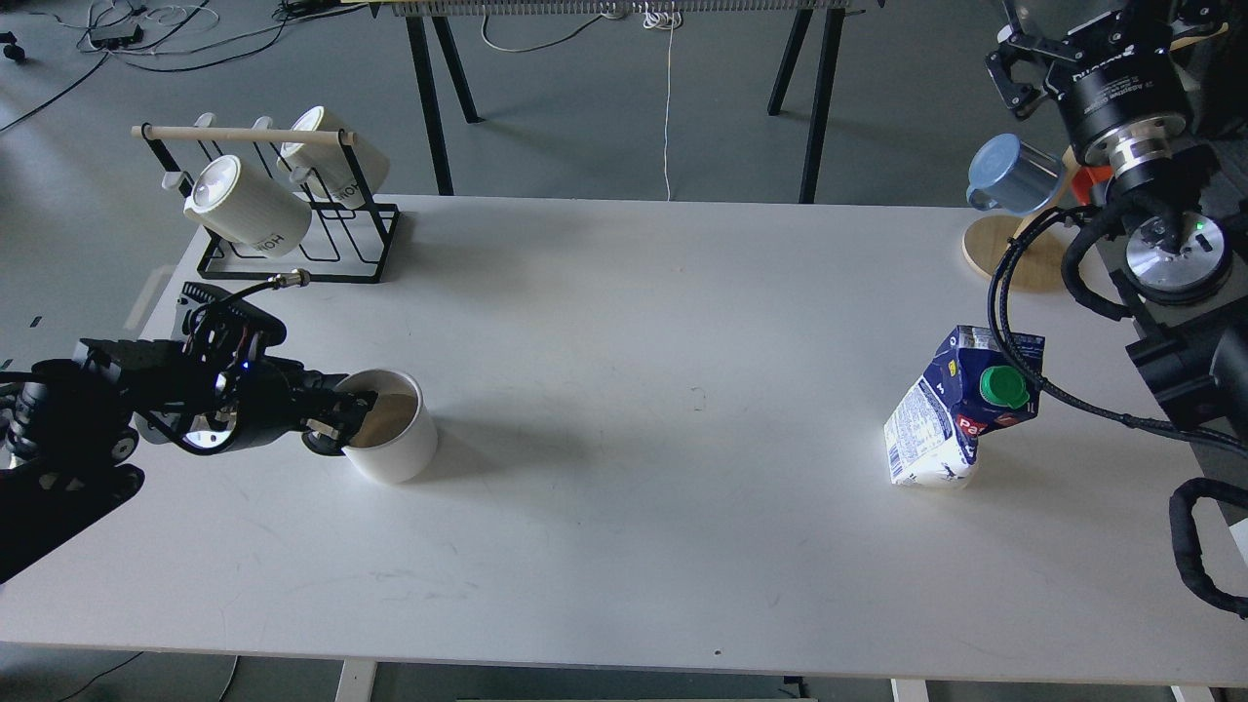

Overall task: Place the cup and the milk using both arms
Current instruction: 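Reach the left gripper to the white mug and grasp its rim, then carry the white mug with the left gripper toward the table center and lower it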

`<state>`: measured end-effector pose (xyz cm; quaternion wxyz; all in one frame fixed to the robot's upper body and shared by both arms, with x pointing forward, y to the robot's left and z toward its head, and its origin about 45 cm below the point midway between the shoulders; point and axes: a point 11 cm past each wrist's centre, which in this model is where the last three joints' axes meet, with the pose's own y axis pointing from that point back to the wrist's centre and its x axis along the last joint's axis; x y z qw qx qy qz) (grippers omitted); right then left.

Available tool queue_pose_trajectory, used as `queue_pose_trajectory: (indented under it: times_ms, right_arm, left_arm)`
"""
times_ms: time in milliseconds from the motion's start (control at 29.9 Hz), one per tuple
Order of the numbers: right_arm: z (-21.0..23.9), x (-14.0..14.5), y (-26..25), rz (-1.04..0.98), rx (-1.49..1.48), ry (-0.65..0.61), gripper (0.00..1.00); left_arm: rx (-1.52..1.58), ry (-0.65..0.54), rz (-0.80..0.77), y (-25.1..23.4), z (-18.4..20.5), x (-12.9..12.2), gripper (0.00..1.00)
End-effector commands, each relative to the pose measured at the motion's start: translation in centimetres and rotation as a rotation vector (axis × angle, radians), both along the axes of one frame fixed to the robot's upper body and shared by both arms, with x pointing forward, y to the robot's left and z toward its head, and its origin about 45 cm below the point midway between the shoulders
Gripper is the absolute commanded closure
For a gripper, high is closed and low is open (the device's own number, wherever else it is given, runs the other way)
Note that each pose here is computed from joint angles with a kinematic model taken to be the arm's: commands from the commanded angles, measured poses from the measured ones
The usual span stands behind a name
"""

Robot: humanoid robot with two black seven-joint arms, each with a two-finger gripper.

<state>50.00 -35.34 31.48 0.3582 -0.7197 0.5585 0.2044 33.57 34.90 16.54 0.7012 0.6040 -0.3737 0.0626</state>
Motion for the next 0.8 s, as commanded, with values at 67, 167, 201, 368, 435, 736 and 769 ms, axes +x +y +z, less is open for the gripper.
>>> queue_pose_trajectory:
  times_ms: [67,167,201,368,435,736,769]
  right_arm:
    - [-0.1,0.0,0.0,-0.002,-0.001,0.001,0.01]
    - [0.0,0.0,0.0,-0.002,-0.001,-0.001,0.01]
    - [0.1,0.0,0.0,-0.001,-0.001,-0.002,0.01]
    - [1.3,0.4,0.1,0.000,-0.002,-0.024,0.01]
    - [2.6,0.8,0.4,0.006,-0.002,-0.048,0.01]
    - [5.5,1.6,1.7,0.028,0.002,-0.102,0.01]
    - [5.5,1.6,1.8,0.029,0.003,-0.102,0.01]
  left_arm:
    - [-0.005,0.007,-0.009,-0.5,0.5,0.2,1.00]
    - [-0.042,-0.019,-0.046,-2.8,1.4,1.3,1.00]
    - [-0.066,-0.039,-0.070,-4.2,2.1,1.9,1.00]
    - [-0.145,-0.129,-0.173,-10.2,5.3,4.4,1.00]
    - [-0.185,-0.153,-0.228,-13.6,6.2,4.9,1.00]
    - [-0.235,-0.170,-0.313,-22.4,5.5,4.1,1.00]
    - [-0.231,-0.155,-0.331,-23.2,4.9,3.6,1.00]
